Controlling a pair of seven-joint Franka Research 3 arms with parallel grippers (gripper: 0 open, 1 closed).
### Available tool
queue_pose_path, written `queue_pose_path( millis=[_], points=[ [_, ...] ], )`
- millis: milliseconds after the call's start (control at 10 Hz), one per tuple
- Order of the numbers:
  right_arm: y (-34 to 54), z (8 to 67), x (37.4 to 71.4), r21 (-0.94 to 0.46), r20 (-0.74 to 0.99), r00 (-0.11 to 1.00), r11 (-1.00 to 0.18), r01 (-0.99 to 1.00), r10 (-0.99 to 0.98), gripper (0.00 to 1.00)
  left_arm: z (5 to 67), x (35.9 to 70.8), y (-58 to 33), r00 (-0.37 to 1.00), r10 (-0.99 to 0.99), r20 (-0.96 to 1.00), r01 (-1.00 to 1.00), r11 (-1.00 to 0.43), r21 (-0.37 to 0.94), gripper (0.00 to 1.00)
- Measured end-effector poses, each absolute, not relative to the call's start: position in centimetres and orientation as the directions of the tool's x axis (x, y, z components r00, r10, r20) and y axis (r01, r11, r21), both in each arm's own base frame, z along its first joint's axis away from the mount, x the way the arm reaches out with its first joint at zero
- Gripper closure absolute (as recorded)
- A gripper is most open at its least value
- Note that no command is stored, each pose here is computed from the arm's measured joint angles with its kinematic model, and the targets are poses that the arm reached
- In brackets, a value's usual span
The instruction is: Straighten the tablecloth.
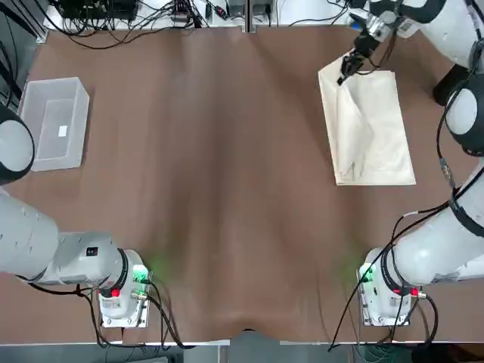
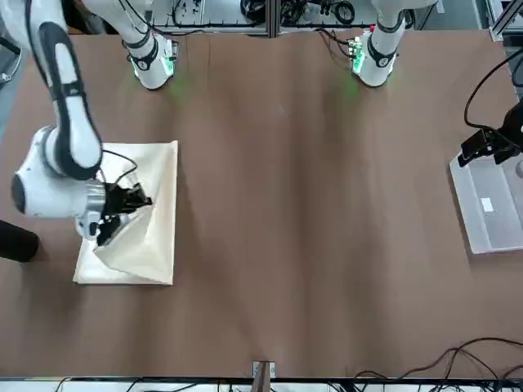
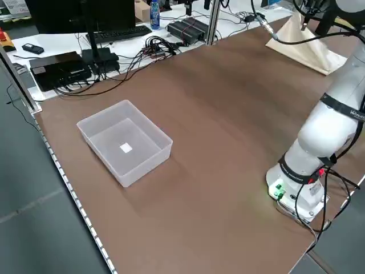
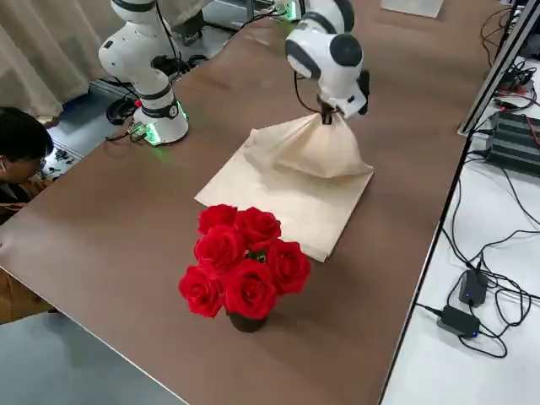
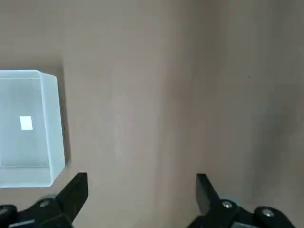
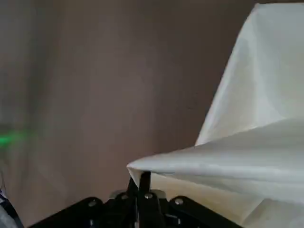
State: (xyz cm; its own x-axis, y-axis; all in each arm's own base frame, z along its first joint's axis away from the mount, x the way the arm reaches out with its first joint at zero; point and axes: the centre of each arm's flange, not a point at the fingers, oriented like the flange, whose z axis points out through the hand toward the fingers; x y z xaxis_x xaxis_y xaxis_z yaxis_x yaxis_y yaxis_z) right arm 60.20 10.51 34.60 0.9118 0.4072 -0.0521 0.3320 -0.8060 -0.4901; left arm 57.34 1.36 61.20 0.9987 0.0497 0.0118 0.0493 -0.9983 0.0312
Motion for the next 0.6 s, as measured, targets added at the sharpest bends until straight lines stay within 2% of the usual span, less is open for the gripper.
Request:
queue_pose_path(
  millis=[600],
  points=[
    [28.1, 38.5, 55.3, -0.434, -0.065, 0.925, -0.845, 0.312, 0.375, 0.98, 61.2, 57.4, 1.4, 0.999, 0.05, 0.011, 0.049, -0.998, 0.031, 0.0]
  ],
)
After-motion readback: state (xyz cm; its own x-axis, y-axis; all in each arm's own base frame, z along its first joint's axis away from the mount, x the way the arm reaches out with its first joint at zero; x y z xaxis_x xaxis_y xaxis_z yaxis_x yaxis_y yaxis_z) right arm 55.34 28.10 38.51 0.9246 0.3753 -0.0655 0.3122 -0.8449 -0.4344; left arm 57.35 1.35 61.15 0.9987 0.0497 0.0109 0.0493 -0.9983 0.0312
